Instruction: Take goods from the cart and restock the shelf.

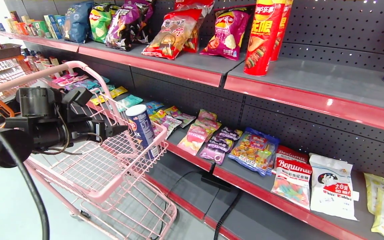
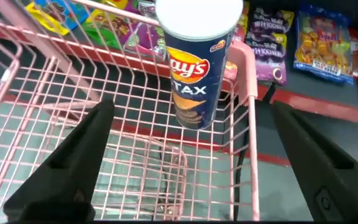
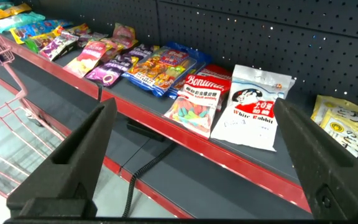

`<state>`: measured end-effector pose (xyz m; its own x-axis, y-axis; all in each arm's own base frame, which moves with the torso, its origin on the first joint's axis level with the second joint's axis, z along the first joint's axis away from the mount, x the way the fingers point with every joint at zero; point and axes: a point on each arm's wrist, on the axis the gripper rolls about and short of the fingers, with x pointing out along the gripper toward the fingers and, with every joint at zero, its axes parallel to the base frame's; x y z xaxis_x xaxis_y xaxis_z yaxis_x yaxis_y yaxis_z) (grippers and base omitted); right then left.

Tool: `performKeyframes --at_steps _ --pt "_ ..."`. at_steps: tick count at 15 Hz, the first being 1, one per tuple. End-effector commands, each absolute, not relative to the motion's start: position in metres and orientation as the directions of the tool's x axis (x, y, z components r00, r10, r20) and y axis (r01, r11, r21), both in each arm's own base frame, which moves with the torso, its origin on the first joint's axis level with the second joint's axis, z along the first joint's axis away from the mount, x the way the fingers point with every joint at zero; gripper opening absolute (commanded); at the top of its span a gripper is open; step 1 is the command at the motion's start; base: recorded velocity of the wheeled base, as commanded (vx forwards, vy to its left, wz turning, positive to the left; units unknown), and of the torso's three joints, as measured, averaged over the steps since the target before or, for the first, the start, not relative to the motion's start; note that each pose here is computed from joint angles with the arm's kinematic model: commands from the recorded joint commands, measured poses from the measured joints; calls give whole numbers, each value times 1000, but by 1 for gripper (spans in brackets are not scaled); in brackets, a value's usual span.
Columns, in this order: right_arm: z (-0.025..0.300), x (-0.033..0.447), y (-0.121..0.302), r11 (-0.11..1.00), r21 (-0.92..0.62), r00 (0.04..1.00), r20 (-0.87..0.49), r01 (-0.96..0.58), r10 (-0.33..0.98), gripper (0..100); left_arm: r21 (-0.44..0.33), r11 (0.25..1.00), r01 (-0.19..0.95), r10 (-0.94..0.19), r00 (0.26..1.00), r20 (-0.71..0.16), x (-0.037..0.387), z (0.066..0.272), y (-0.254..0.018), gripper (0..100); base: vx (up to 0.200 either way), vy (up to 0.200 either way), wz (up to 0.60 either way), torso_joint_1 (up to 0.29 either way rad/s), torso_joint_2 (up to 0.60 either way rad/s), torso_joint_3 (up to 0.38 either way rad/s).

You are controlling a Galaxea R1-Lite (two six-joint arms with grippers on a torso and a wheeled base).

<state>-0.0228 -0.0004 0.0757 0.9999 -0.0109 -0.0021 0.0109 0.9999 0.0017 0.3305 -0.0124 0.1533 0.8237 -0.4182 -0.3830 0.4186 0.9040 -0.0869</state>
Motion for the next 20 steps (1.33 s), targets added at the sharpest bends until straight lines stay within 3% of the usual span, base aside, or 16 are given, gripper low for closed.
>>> performKeyframes --at_steps 1,4,15,16,20 --pt "76 -23 0 1000 2 1000 -2 11 -11 100 -84 900 427 -422 807 -413 348 126 -11 100 0 0 0 0 0 0" --pt "75 -23 0 1000 1 1000 -3 11 -11 100 -54 892 449 -438 828 -351 374 103 -15 100 0 0 0 0 0 0" --pt "76 -23 0 1000 0 1000 -2 11 -11 100 -25 848 529 -512 807 -295 415 89 -51 100 0 0 0 0 0 0" --pt "75 -23 0 1000 0 1000 -3 11 -11 100 -21 848 530 -513 810 -284 416 90 -51 0 0 0 0 0 0 0" --pt "76 -23 0 1000 2 1000 -2 11 -11 100 -26 873 487 -475 837 -273 401 103 -44 0 0 0 0 0 0 0"
